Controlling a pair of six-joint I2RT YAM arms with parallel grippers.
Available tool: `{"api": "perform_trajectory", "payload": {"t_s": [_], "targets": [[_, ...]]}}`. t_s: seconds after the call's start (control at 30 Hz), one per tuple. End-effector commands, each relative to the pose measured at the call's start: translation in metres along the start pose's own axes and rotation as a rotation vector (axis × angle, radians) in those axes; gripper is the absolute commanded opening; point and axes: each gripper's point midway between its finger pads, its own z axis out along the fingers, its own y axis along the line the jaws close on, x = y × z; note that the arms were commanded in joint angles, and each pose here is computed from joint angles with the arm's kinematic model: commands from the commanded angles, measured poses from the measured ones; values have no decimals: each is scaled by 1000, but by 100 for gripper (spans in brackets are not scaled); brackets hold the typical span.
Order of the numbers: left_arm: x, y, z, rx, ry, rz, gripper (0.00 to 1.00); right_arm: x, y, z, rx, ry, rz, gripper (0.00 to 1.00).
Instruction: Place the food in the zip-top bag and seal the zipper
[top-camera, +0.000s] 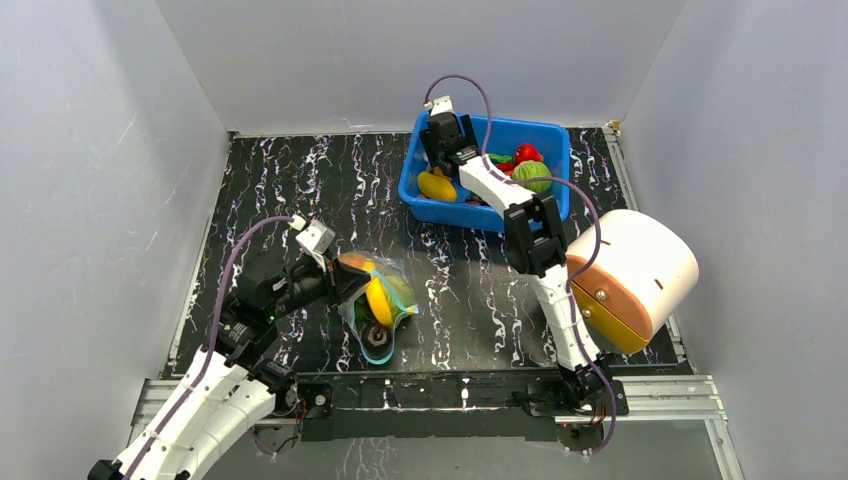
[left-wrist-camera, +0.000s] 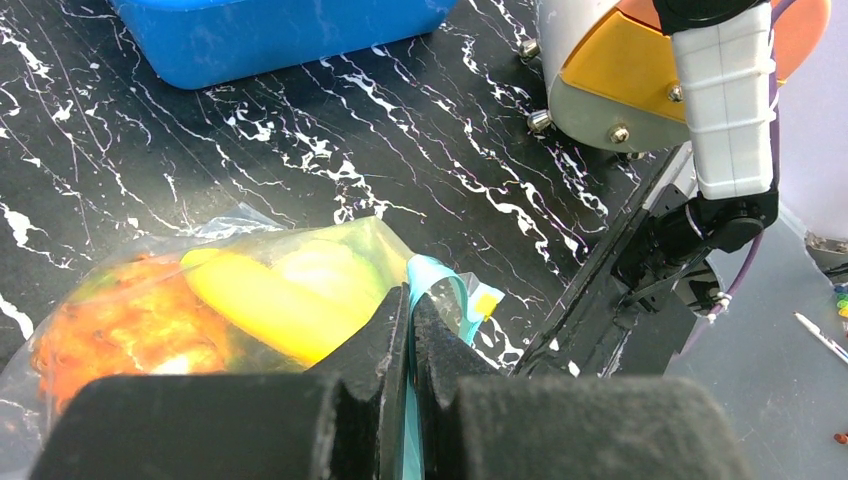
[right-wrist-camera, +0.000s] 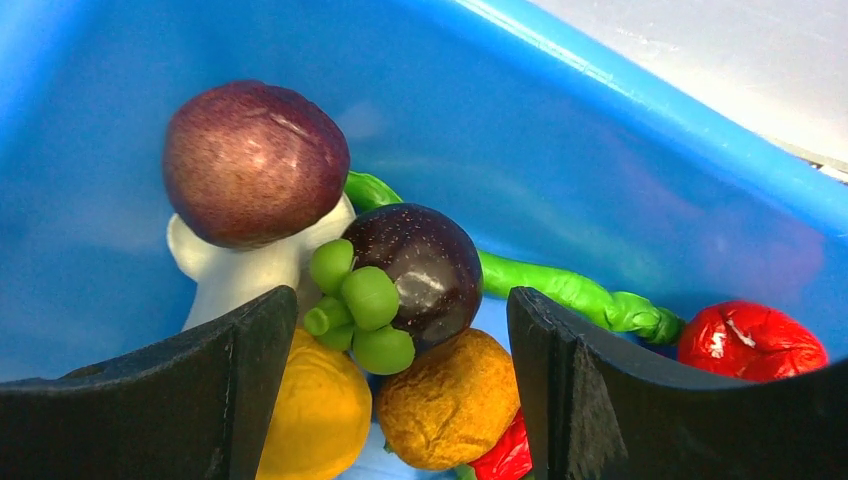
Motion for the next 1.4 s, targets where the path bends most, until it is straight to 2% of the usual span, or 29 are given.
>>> {"api": "perform_trajectory", "payload": {"t_s": [0.0,0.1,0.4,0.63,0.97,1.2,1.37], "targets": [[-22,-7,-7,3,-58,41,0,-16,-10,9,6,-52,66,75],[-22,-6,-7,-2,-56,39,0,-11,-10,13,-4,-42,76,73],[-25,-7,-9,-5,-64,40,0,-11,-13,15,-49,-36,118,49],[-31,-8,-9,-11,-79,17,0,-31,-24,-3,-49,-70,117,37],[-41,-7,-2,-30,-75,-65,0,-52,-50,-37,-33,-89,104,31],[-59,-6,0,-48,-130,-102,0,-61,-57,-80,-95,-90,153,28],[-68,-2,4,-87,-121,-145,0,-58,-60,-114,-153,-67,183,25]]}}
